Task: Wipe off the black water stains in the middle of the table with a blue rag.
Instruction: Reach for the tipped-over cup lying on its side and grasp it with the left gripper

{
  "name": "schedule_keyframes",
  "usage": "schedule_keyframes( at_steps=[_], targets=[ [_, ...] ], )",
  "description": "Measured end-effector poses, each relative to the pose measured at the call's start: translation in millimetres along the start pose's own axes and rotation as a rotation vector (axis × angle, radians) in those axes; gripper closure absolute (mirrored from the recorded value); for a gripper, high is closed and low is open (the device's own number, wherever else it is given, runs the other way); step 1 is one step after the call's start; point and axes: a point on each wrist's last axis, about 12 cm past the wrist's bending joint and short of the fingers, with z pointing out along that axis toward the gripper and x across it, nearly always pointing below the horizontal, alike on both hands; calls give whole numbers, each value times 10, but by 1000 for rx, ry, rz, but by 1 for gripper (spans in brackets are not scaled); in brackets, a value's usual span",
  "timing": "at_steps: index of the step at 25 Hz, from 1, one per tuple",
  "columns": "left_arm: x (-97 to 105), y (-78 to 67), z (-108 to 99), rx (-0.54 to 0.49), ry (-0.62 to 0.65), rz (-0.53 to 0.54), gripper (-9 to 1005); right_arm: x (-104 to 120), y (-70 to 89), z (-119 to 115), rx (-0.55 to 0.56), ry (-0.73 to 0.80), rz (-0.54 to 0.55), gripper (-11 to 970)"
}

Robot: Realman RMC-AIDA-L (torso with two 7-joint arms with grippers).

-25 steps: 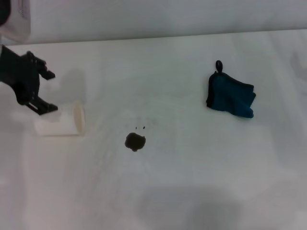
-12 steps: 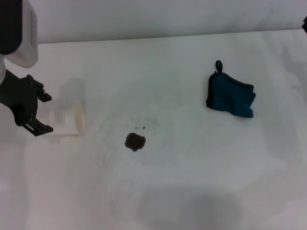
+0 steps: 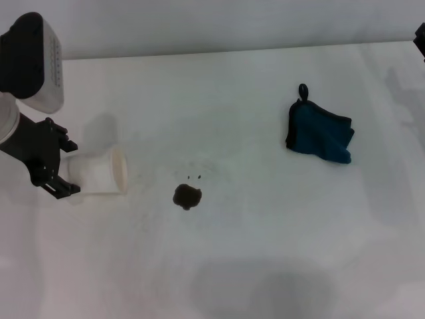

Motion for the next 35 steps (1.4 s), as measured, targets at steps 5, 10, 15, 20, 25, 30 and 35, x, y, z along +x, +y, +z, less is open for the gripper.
schedule_keyframes(
  at_steps=[5,10,15,20,25,30,35],
  targets=[
    [20,-3,81,-17,-6,-14,149,19,6,-23,-12,5,-7,115],
    [-3,-13,143,-28,-12,-13,149,26,18,-24,-22,10,-13,115],
    [-35,-9,174,-45,-19,3,150,29,25,-24,-27,13,-17,115],
    [-70,4,174,-60,-35,26,150,29,20,-28,-27,12,-17,115],
    [-105,26,184,-86,-70,43,149,33,10,-40,-25,12,-17,115],
    [-82,35,205,-108,-70,38,149,24,12,-45,-30,4,-16,115],
    [-61,22,260,-115,-78,21,150,19,12,-50,-33,-3,-16,115]
  ],
)
